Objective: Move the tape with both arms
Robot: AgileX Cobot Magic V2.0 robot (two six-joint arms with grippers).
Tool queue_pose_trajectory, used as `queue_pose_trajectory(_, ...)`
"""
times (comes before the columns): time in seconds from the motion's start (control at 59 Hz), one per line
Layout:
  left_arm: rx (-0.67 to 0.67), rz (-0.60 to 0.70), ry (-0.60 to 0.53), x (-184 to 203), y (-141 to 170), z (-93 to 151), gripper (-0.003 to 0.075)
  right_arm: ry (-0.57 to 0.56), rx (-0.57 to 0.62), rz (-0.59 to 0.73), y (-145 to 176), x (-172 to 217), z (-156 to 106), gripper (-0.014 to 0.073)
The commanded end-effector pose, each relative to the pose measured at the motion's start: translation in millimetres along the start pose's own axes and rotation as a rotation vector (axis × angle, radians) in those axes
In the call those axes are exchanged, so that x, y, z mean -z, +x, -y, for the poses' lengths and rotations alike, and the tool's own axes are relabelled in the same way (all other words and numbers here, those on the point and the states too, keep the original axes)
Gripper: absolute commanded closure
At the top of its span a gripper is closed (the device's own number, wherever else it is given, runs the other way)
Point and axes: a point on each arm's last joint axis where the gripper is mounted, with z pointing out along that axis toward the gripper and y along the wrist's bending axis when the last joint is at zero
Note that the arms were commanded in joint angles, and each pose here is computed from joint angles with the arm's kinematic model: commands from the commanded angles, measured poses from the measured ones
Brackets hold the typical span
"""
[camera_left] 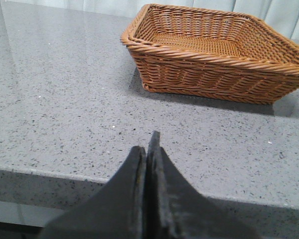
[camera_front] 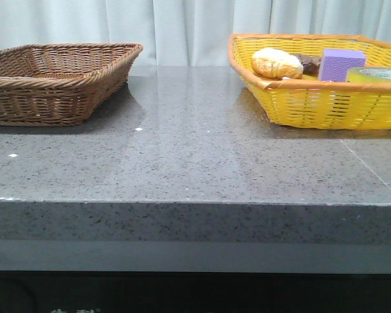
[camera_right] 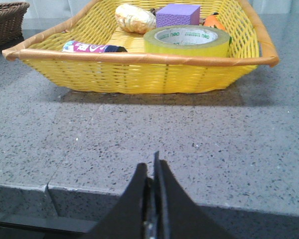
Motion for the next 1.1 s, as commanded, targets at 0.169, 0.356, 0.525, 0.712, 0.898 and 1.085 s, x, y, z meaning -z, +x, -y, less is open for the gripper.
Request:
queue_pose_trajectory(0.169,0.009,0.174,0.035,0,-7,2,0.074,0.003,0.008,0.252,-34,9,-1,0.0663)
queue_pose_trajectory(0.356,0.015,0.297,0.051,12,-44,6,0.074,-0.012,0.011,0.299,-72,24,-6,0.0661)
queue_pose_trajectory(0.525,0.017,0.282,0.038,24,-95,10,0.074,-0.014,0.037,0.255,-111,31,-10,0.0661)
queue_pose_trajectory(0.712,0.017,0.126,0.013,3,-129,13,0.074,-0.009,0.039,0.142,-139,12,-13,0.0661)
queue_pose_trajectory(0.898,0.016,0.104,0.013,-11,-138,15,0.0733,-0.004,0.037,0.081,-145,-6,-13,0.0661)
queue_pose_trajectory(1.085,0.016,0.121,0.017,-11,-139,15,0.0431,-0.003,0.037,0.078,-145,-6,-13,0.0573)
